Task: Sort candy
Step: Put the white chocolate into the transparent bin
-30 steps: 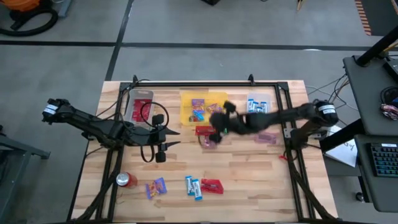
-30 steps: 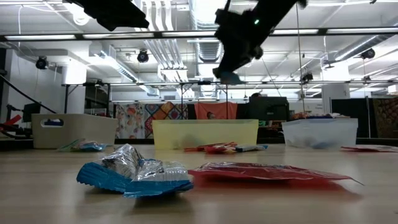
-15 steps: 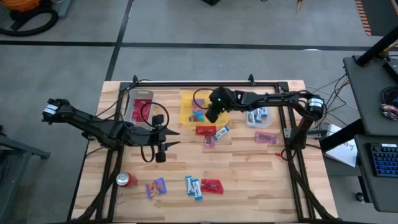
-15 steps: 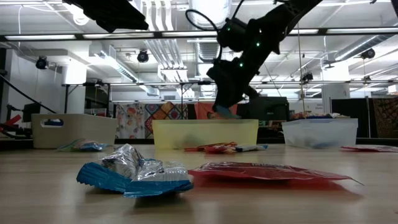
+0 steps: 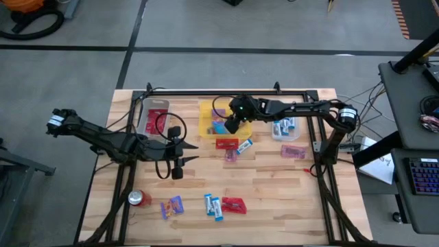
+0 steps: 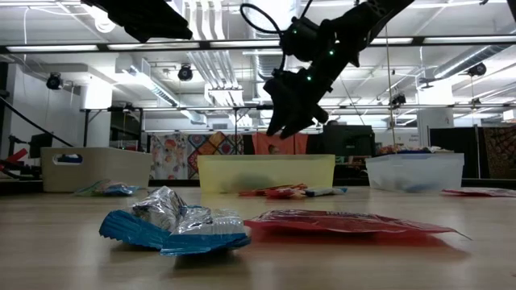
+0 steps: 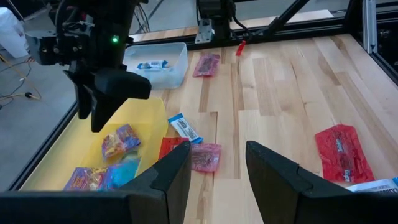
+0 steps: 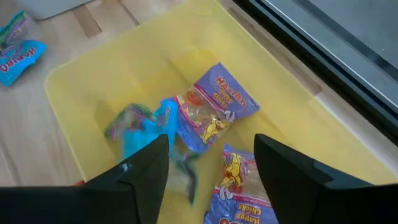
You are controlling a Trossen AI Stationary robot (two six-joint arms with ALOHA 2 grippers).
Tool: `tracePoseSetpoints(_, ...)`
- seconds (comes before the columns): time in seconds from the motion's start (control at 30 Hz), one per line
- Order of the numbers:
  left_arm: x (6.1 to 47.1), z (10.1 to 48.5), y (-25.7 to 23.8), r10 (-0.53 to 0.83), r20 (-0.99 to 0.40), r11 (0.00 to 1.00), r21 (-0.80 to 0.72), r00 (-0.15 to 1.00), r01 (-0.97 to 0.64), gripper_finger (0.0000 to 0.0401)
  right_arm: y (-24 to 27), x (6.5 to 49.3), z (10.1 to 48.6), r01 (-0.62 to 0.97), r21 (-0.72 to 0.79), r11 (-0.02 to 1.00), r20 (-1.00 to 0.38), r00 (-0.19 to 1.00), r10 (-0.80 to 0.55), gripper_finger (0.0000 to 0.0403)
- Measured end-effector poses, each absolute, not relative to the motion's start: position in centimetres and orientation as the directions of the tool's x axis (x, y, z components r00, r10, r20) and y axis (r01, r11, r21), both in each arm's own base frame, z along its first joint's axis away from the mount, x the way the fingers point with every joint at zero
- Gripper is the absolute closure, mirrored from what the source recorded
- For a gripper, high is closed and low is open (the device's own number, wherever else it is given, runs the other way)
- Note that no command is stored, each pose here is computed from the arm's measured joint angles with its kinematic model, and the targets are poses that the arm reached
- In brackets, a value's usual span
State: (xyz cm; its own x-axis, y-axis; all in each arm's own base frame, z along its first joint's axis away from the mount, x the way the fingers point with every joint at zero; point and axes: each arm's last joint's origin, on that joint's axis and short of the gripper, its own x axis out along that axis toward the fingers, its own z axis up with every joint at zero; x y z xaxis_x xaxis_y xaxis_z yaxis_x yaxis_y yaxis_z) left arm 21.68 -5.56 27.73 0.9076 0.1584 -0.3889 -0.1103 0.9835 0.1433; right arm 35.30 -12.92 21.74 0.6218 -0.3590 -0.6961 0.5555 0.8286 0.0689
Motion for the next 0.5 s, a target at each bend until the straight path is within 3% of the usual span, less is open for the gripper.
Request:
tracePoseSetpoints(0.33, 21.7, 27.7, -5.6, 0.158, -0.389, 0.984, 0.140, 0.908, -0.111, 0.0264, -13.0, 35.9, 23.0, 0.533, 0.062, 0.844, -0.668, 0.650, -0.362, 0.0165)
tracePoseSetpoints(0.5, 21.6, 27.5, -5.5, 0.159, -0.394, 0.986, 0.116, 0.905, -0.123, 0.0264, -12.1, 36.0, 23.3, 0.448, 0.134, 0.884, -0.674, 0.696, -0.250, 0.0174)
